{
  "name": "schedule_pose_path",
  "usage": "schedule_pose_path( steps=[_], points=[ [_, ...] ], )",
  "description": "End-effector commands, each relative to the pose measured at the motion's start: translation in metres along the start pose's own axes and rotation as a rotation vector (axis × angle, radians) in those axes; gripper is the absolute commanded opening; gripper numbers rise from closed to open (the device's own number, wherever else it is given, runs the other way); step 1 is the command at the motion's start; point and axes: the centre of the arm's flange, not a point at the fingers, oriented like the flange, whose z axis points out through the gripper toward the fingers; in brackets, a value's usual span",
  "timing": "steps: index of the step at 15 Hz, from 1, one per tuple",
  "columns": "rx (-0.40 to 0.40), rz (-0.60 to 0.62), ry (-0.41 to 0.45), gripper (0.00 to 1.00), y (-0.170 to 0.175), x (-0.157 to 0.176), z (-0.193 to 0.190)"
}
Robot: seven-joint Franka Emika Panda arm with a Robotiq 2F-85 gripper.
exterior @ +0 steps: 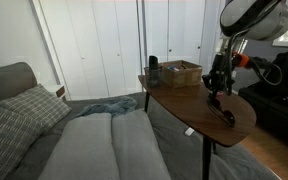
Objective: Remove the sunglasses from the cardboard box and place them on the table
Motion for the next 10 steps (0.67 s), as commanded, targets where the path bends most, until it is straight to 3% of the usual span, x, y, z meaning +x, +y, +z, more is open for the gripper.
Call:
schedule_pose_path(
  steps=[1,4,6,9,10],
  points=[
    [0.064,0.039,0.056,0.38,0.043,0.005,-0.014],
    [0.099,0.022,0.157,0.58,0.066,0.014,-0.062],
    [0.116,-0.074,0.227,0.72,0.051,0.0,-0.112],
    [0.099,-0.234,0.296,0.92,0.006,-0.038,-0.154],
    [0.087,-0.15,0.259,0.74,0.029,-0.005,-0.127]
  ],
)
